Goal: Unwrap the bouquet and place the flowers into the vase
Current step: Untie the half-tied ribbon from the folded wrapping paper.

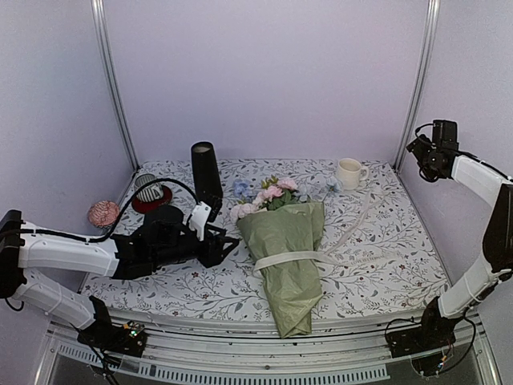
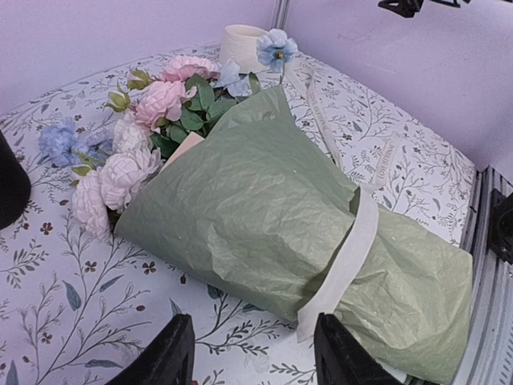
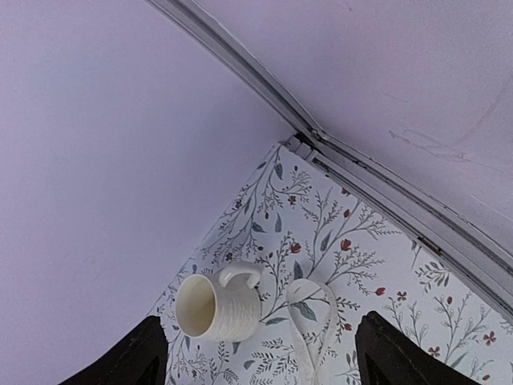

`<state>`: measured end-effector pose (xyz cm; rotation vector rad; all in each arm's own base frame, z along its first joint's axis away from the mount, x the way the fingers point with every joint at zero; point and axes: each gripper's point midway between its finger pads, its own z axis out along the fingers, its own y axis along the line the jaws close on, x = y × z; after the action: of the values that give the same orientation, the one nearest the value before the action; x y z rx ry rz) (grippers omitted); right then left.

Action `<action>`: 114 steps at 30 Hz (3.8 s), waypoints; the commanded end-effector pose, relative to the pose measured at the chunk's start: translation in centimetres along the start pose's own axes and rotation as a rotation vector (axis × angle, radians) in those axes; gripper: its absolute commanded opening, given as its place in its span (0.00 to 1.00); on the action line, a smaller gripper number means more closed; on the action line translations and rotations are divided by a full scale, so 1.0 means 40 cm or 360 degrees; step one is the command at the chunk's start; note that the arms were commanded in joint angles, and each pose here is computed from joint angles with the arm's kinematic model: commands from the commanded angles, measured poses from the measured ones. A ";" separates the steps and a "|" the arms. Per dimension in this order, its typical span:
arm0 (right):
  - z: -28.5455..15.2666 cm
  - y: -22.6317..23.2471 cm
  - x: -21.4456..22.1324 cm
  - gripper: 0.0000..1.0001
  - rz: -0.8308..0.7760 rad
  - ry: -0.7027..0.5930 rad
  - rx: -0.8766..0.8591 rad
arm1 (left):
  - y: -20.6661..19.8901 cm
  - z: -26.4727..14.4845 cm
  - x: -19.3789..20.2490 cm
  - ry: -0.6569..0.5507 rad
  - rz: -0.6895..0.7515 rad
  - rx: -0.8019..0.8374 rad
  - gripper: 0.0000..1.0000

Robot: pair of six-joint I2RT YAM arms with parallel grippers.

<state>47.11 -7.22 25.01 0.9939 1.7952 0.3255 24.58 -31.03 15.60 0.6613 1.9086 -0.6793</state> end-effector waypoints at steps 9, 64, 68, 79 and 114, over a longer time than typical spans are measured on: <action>-0.109 -0.171 0.132 0.85 -0.0170 0.0334 0.0367 | -0.010 0.015 0.012 0.0056 0.0058 0.0030 0.53; -0.184 -0.303 0.612 0.91 -0.0714 0.1204 0.0553 | -0.172 0.094 0.005 0.0147 0.0510 -0.0067 0.53; -0.181 -0.325 0.627 0.91 -0.0722 0.1219 0.0616 | -0.170 0.087 0.003 0.0138 0.0492 -0.0069 0.53; -0.155 -0.349 0.634 0.90 -0.0746 0.1207 0.0704 | -0.160 0.077 0.004 0.0140 0.0465 -0.0095 0.53; -0.189 -0.410 0.723 0.78 -0.0914 0.1268 0.0902 | -0.168 0.083 0.006 0.0159 0.0439 -0.0078 0.53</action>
<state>29.86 6.46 1.25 0.6820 2.8532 -0.1279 22.53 -37.91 14.68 0.9258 1.8840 -0.4068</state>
